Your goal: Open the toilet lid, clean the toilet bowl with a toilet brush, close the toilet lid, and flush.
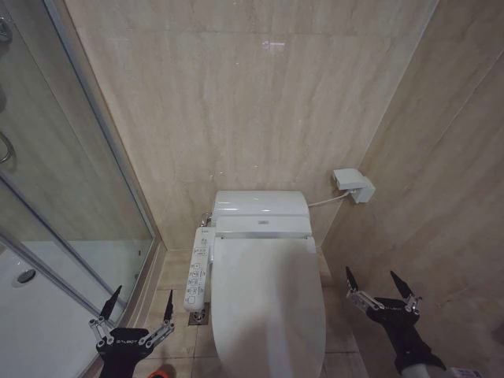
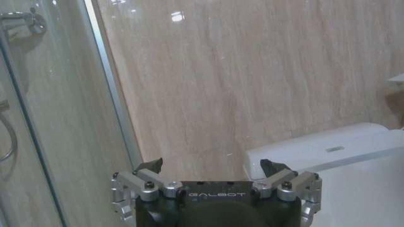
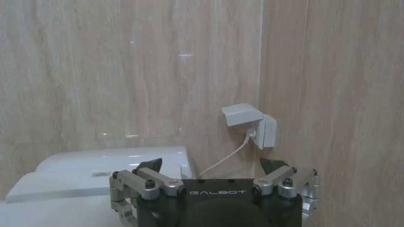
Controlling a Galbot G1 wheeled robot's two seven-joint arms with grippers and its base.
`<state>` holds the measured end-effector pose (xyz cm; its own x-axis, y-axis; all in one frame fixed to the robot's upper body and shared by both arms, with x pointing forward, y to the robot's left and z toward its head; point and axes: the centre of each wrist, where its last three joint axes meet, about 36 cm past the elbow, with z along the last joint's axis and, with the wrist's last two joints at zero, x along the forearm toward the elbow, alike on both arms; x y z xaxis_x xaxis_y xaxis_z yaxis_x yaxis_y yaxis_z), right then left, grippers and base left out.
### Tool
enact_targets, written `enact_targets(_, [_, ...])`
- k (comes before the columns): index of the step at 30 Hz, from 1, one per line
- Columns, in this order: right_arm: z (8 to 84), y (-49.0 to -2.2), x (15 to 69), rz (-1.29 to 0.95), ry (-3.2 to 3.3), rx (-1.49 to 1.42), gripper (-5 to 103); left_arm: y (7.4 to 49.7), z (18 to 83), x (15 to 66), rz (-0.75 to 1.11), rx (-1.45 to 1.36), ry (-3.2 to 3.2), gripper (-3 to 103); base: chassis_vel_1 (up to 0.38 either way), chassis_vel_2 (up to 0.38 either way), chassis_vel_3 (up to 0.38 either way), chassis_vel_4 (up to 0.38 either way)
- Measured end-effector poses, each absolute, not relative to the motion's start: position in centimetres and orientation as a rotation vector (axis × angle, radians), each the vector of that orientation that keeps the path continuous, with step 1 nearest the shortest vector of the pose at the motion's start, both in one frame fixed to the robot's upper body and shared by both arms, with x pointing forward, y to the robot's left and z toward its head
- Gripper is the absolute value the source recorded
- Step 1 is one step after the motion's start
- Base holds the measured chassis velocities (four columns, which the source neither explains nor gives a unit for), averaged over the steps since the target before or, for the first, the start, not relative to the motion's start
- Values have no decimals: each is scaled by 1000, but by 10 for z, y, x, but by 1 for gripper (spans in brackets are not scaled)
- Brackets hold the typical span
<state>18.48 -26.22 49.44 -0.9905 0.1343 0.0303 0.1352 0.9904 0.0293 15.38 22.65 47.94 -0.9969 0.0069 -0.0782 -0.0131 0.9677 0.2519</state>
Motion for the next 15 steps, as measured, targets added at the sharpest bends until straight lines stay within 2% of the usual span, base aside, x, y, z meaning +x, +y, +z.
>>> enact_targets(15, [494,-262,185,-49,-3106,-210,100,226,479,154,390,-5,3041,100,0,0,0,0])
